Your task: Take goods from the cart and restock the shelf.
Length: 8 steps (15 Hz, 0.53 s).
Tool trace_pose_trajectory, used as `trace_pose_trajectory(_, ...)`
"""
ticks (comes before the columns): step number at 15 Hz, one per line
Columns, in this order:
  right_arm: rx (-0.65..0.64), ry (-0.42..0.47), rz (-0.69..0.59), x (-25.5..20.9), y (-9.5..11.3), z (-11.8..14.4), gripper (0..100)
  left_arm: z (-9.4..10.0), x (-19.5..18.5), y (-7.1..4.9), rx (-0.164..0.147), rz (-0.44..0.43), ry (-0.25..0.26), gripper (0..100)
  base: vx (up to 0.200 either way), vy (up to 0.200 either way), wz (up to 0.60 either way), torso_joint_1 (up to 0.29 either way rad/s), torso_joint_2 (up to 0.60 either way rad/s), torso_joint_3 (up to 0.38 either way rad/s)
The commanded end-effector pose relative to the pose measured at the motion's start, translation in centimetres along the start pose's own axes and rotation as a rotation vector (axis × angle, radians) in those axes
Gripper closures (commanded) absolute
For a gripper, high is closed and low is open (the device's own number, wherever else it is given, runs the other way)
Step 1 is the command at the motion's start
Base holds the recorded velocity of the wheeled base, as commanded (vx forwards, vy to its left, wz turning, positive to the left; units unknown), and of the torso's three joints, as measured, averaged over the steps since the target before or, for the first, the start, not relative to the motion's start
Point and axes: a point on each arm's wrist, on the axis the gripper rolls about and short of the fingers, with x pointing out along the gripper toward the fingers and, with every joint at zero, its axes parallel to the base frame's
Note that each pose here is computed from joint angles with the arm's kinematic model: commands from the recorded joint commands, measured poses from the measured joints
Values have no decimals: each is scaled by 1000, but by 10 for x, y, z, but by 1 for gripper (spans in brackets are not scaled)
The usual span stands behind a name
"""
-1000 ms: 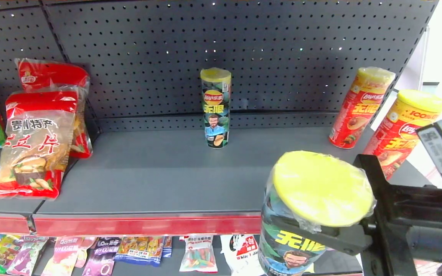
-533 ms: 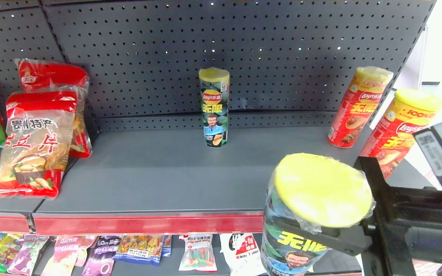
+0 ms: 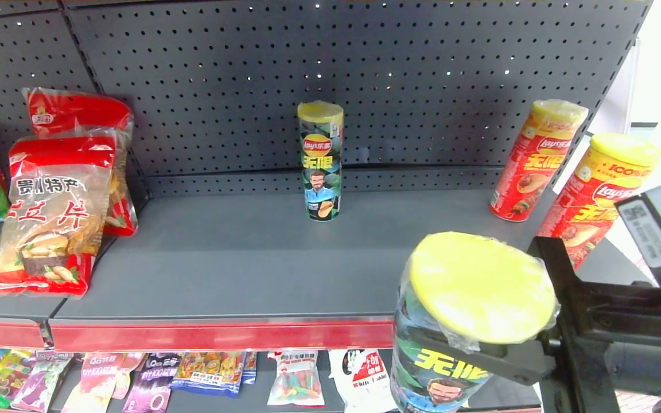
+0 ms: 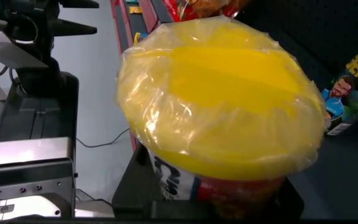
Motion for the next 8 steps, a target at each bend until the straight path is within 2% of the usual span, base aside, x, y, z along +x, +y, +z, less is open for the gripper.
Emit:
trace_pose_trajectory(1, -1, -1, 0, 0, 0, 0, 100, 0, 0, 0, 0, 0, 1, 0, 0, 0, 0, 0, 0, 0)
trace_pose_trajectory(2, -2, -1, 0, 0, 0, 0, 100, 0, 0, 0, 0, 0, 1, 0, 0, 0, 0, 0, 0, 0)
trace_pose_trajectory(7, 1, 6, 3, -1, 1, -2, 100, 0, 0, 0, 0, 0, 1, 0, 200, 0, 0, -2, 0, 1)
trace_pose_trajectory(8, 1, 7, 3, -2, 2, -3, 100, 0, 0, 0, 0, 0, 1, 0, 0, 0, 0, 0, 0, 0)
